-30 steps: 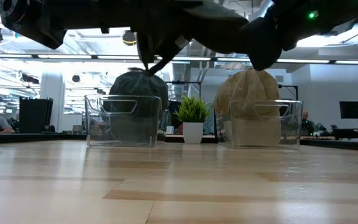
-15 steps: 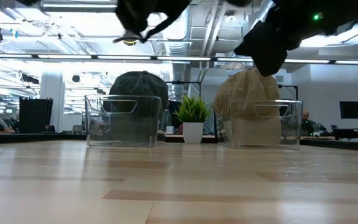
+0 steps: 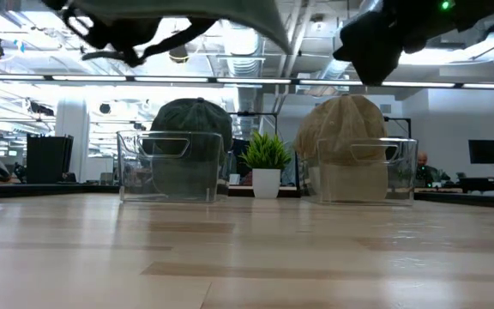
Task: Pick & Place hat
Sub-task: Put the black cap into the left transparent container
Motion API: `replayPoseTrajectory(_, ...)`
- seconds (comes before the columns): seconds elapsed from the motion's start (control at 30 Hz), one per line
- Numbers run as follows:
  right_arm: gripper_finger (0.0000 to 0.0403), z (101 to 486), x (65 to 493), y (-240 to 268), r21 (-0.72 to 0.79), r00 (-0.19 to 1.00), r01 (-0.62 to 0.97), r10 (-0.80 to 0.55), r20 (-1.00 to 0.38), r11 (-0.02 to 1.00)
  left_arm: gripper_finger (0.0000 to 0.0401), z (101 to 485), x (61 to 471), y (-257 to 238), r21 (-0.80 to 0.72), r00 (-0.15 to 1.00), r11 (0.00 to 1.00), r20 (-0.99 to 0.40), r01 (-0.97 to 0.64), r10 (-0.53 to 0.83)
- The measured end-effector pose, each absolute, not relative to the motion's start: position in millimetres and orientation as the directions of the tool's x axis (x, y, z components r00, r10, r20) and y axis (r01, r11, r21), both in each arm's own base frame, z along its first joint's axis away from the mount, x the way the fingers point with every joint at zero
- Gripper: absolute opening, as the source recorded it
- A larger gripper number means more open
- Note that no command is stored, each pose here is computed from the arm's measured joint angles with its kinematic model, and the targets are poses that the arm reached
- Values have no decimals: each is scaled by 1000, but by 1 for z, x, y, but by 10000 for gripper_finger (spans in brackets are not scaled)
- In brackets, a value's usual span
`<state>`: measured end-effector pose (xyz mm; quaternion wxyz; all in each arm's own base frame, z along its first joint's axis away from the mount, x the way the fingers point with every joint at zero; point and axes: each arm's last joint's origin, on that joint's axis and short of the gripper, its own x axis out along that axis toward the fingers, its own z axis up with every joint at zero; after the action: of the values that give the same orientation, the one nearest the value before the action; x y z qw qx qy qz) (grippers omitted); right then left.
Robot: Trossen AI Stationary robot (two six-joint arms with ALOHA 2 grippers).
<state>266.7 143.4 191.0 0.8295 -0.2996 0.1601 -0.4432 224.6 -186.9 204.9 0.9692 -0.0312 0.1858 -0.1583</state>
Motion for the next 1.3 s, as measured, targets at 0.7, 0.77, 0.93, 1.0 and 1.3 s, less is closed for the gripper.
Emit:
replayPoseTrajectory(0.7,66,317,276,173,-522,968,96,-202,-150,847,13,165,202,-177,-149,890,980,-416,135,-186)
replayPoseTrajectory(0.77,72,333,282,167,-464,965,-40,-87,-248,885,14,165,202,-177,-149,891,980,-415,135,-186)
replayPoseTrajectory(0.93,98,352,310,151,-309,895,-276,127,-427,910,21,167,203,-178,-143,898,979,-396,148,-193)
replayPoseTrajectory(1.0,113,355,324,145,-270,866,-330,176,-467,905,17,168,203,-178,-141,899,979,-393,150,-195)
replayPoseTrajectory(1.3,196,334,376,133,-227,769,-437,230,-597,870,21,169,204,-178,-129,902,979,-384,160,-198)
